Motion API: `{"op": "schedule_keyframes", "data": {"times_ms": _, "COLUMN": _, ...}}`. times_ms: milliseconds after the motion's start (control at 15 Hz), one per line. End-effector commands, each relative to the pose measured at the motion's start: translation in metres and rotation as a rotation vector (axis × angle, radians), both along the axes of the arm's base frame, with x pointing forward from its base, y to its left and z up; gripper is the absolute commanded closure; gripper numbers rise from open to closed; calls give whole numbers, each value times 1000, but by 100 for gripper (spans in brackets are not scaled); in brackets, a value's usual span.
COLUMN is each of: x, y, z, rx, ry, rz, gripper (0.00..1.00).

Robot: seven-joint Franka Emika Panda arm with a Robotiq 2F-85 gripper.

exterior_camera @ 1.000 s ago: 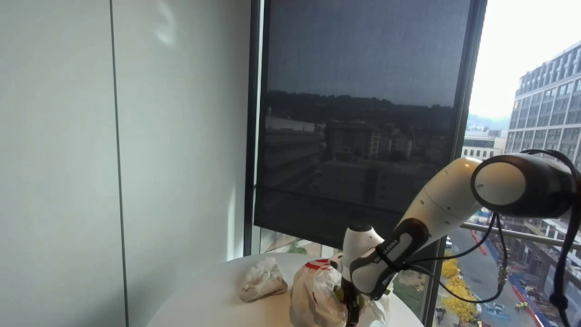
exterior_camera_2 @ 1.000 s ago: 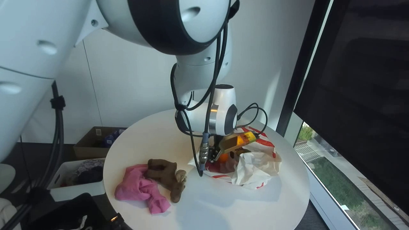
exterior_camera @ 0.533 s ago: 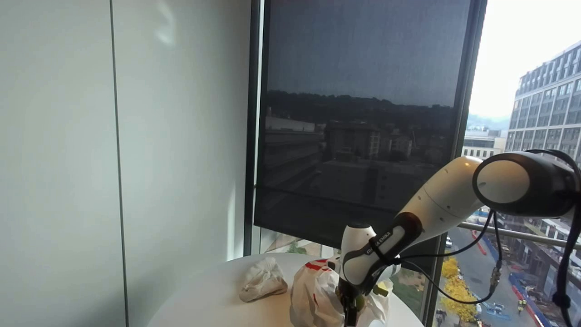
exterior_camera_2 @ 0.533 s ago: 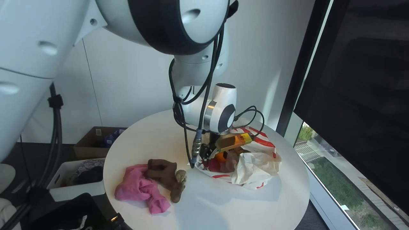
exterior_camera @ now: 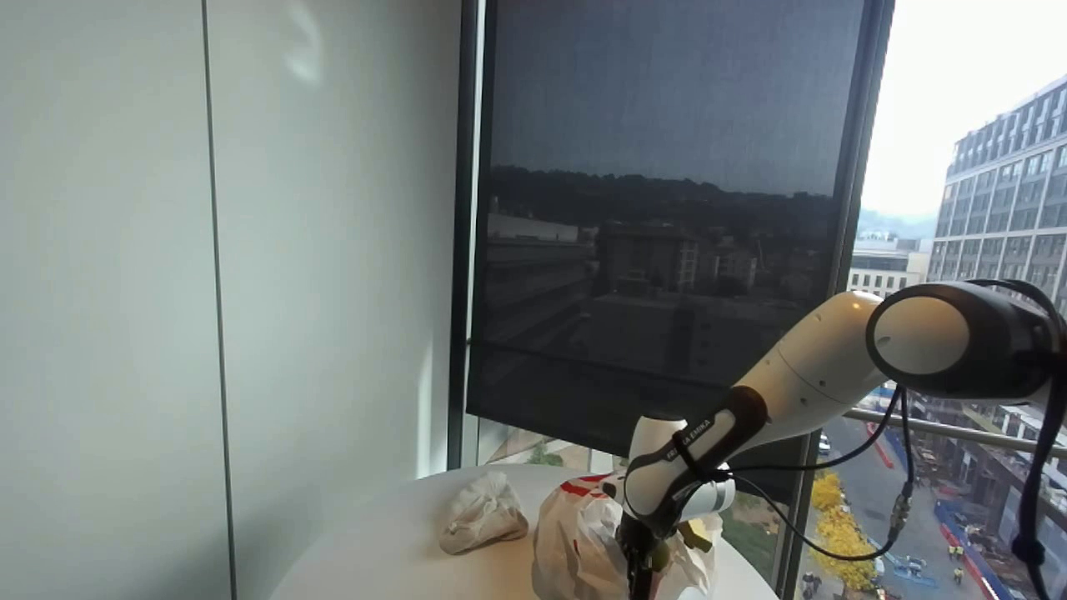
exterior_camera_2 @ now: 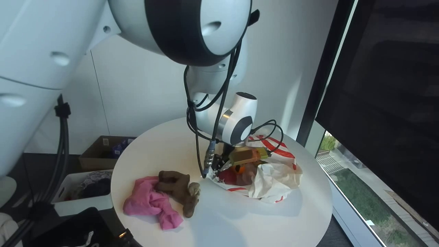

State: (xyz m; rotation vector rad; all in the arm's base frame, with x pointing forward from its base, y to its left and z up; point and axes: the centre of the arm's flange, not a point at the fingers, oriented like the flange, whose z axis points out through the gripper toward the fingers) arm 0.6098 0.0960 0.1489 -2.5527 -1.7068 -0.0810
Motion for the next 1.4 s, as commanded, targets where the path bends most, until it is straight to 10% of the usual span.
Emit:
{"op": "schedule_keyframes", "data": {"times_ms": 0, "x": 1, "y": -12, "z": -5, "rx": 15, "ry": 12, "rz": -3, "gripper": 0}}
{"op": "schedule_keyframes", "data": {"times_ms": 133, "x": 0, "y": -13, "z": -9, "rx": 26, "ry": 22, "rz": -2, "gripper": 1}}
{"op": "schedule_keyframes", "data": {"times_ms": 800, "x": 0, "y": -13, "z": -10, "rx": 23, "ry": 24, "rz": 8, "gripper": 83}}
{"op": "schedule_keyframes", "data": {"times_ms": 1333, "x": -11, "y": -7, "z": -1, "rx": -259, "ry": 52, "rz": 31, "gripper": 91}}
